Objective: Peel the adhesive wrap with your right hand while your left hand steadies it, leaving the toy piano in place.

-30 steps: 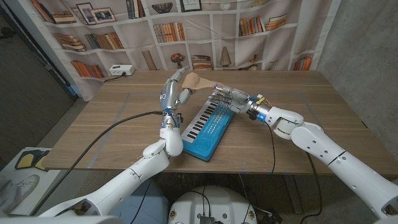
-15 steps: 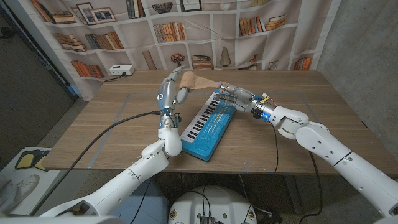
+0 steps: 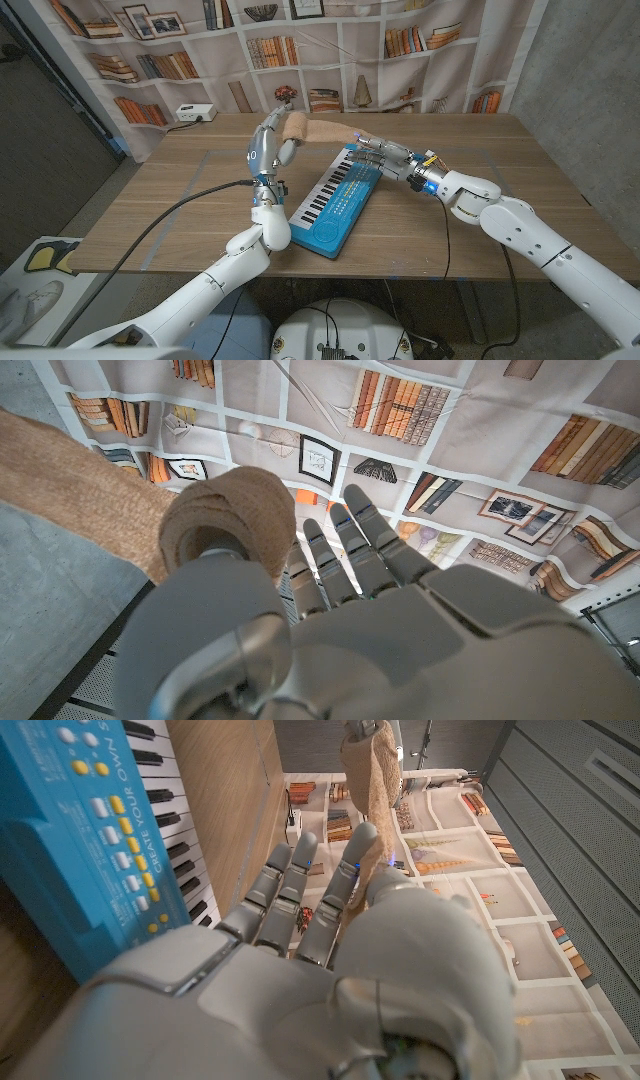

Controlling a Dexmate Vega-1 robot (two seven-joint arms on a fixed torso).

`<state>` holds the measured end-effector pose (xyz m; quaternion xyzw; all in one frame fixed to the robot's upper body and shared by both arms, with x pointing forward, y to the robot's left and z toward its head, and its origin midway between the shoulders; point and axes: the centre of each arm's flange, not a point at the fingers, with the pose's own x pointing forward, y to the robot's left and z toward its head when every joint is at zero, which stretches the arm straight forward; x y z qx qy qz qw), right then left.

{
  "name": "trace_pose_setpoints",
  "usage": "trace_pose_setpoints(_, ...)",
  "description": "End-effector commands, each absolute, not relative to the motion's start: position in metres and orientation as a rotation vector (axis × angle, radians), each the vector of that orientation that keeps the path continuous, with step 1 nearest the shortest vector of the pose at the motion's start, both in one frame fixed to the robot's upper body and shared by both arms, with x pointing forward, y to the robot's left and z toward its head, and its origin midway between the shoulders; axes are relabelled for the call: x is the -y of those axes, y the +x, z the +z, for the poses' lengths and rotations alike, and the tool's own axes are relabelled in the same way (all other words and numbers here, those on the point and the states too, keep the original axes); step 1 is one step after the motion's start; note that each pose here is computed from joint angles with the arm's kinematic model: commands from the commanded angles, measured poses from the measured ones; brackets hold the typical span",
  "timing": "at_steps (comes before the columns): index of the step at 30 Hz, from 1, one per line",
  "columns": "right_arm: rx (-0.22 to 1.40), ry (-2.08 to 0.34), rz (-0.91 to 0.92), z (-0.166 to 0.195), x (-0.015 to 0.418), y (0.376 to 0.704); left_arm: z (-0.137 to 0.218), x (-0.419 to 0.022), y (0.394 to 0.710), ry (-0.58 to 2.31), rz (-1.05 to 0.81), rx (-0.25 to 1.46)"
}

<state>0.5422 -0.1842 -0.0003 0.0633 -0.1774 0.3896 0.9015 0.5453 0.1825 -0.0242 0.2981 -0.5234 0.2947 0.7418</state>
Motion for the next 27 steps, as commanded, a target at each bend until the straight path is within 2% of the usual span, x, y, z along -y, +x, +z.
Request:
trace_pose_setpoints(1,0.365,0.135,0.778,-0.002,0.192,0.543,-0.024,-0.189,0.544,0.637,0.681,1.141)
trace_pose_setpoints(27,0.37,0.163,0.702,-0.004,0.208,0.548,-0.024,-0.204,0.539,0.625,0.718,1.138)
